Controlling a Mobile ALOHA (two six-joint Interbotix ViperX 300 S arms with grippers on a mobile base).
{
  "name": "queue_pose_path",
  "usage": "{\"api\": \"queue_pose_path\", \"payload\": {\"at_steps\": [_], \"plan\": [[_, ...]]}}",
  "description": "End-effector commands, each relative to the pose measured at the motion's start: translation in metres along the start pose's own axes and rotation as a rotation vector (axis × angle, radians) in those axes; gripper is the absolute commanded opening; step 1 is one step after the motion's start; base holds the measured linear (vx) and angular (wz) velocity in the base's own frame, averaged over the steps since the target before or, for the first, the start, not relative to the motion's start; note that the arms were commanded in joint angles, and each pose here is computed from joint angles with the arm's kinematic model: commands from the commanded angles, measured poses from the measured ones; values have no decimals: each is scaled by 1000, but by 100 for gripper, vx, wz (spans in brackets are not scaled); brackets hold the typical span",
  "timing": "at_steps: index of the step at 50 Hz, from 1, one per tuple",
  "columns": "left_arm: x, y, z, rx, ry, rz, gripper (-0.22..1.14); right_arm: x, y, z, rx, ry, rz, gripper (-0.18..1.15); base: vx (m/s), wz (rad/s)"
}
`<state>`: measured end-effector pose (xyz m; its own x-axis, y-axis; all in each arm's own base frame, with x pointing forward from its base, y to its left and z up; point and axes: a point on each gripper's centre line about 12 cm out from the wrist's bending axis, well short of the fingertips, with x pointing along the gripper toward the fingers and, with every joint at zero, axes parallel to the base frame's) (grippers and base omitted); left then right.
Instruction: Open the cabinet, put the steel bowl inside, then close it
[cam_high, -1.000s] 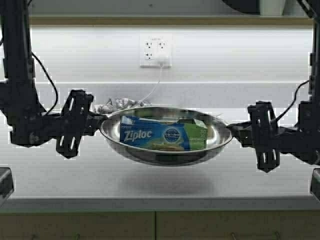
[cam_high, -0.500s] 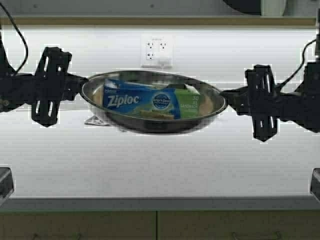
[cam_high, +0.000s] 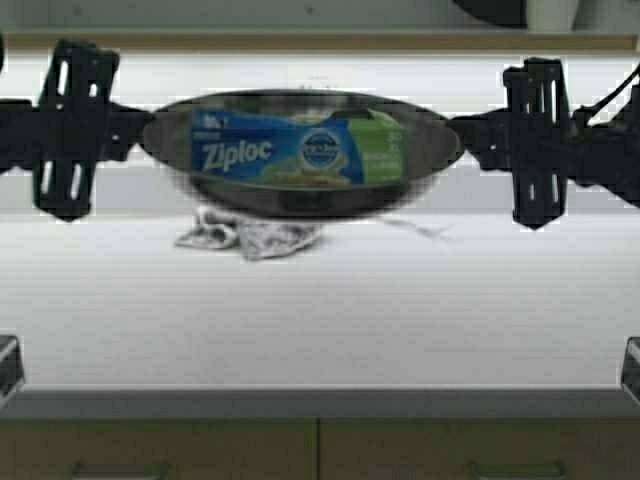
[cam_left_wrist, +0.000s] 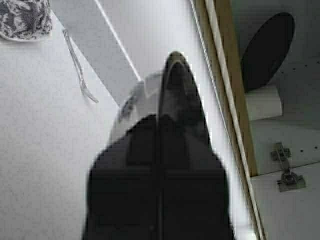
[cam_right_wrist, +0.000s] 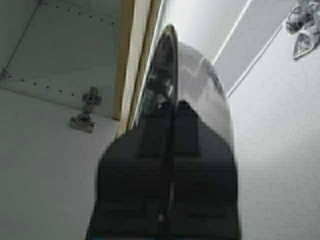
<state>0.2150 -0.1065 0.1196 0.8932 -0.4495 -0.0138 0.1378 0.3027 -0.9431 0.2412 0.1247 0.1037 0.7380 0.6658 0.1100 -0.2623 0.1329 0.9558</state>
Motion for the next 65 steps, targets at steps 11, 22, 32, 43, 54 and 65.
{"api": "queue_pose_path", "payload": {"at_steps": [11,22,32,43,54,65], "plan": [[3,-31,-2,2,17,-95,3,7,39,-6,-16,24,117,7,-2,2],[6,-47,4,1,7,-108,3,11,63,-1,-42,30,128,7,0,0],[11,-71,13,1,-7,-131,3,23,84,8,-38,27,141,7,0,0],[17,-104,26,53,-18,-128,3,35,104,11,-41,40,153,7,0,0],[12,-123,38,65,-56,-100,3,45,131,15,-71,43,149,7,0,0],[15,-137,46,39,-74,-81,3,51,155,25,-25,23,157,7,0,0]]}}
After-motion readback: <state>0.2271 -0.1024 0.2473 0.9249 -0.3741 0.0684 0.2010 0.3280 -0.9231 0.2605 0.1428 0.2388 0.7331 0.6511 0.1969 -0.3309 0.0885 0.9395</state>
